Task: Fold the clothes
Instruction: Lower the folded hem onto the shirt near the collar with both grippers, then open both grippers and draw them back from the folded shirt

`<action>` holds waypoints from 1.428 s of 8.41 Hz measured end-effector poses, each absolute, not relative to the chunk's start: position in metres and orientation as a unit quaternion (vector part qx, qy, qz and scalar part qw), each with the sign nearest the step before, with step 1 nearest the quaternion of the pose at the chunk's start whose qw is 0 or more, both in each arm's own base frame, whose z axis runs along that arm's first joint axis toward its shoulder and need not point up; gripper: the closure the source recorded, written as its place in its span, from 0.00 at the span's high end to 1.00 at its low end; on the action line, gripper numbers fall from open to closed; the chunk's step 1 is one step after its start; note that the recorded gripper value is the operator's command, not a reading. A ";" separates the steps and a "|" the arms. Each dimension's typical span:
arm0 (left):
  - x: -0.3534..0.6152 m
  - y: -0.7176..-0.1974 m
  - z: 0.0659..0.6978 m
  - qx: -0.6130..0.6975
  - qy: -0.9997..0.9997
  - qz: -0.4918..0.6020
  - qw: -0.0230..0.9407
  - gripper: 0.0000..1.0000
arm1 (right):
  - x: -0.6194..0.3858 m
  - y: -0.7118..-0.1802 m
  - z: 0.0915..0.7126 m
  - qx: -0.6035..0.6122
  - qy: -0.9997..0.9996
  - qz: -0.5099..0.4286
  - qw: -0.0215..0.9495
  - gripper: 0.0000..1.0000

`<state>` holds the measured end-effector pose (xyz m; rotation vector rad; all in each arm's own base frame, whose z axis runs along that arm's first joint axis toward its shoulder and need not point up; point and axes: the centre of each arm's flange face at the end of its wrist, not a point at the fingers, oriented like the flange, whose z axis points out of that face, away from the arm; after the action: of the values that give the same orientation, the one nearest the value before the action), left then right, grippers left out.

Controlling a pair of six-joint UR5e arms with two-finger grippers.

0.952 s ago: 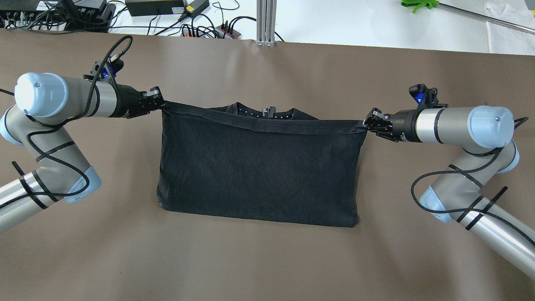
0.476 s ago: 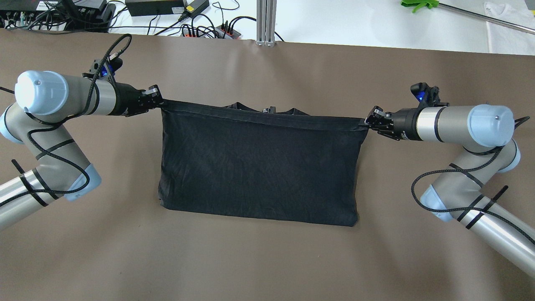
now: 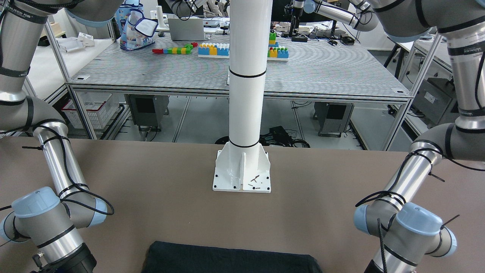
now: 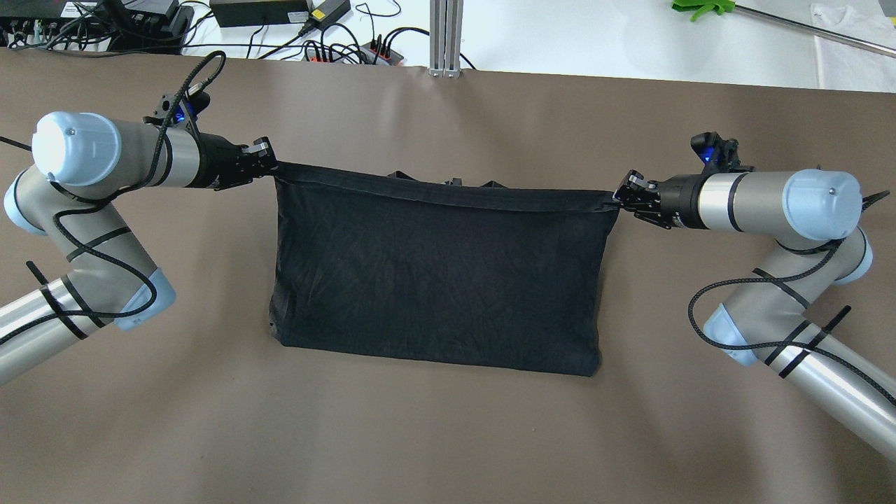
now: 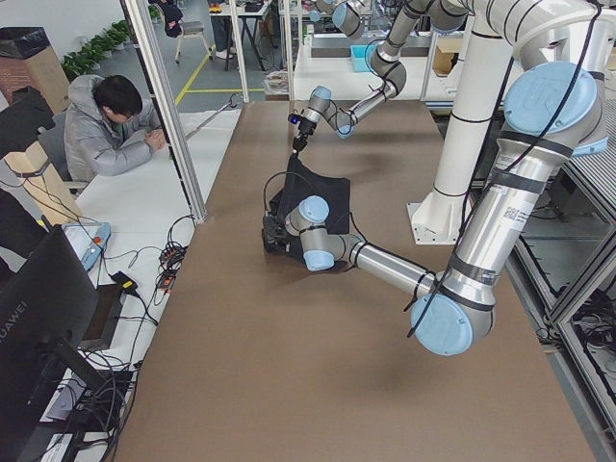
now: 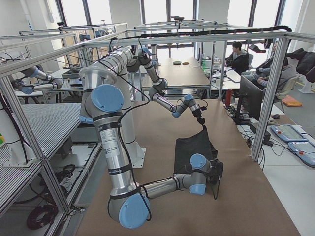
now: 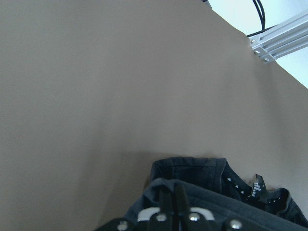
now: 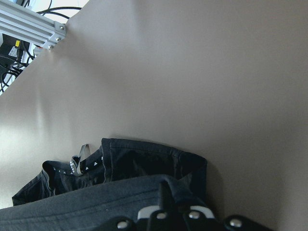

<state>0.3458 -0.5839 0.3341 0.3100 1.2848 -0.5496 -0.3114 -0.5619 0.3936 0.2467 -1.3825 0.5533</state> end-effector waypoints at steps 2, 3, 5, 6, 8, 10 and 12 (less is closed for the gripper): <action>0.347 -0.583 0.325 0.141 0.595 -0.250 0.750 0.00 | -0.314 -0.565 0.377 0.113 -0.636 0.249 0.721 0.06; 0.348 -0.582 0.322 0.140 0.598 -0.249 0.749 0.11 | -0.314 -0.565 0.374 0.114 -0.639 0.247 0.720 0.34; 0.349 -0.581 0.320 0.140 0.601 -0.248 0.747 1.00 | -0.315 -0.565 0.371 0.114 -0.641 0.245 0.719 0.94; 0.350 -0.581 0.320 0.142 0.600 -0.249 0.747 1.00 | -0.315 -0.564 0.370 0.115 -0.641 0.244 0.718 0.94; 0.350 -0.581 0.324 0.147 0.597 -0.249 0.748 1.00 | -0.315 -0.564 0.371 0.114 -0.641 0.245 0.718 0.94; 0.347 -0.584 0.327 0.150 0.594 -0.251 0.749 1.00 | -0.313 -0.561 0.375 0.109 -0.640 0.242 0.721 0.94; 0.344 -0.586 0.324 0.158 0.593 -0.256 0.747 1.00 | -0.312 -0.539 0.386 0.083 -0.641 0.227 0.729 0.94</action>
<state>0.3439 -0.5861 0.3238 0.3463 1.2975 -0.5609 -0.3123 -0.5392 0.3857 0.1826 -1.4114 0.5005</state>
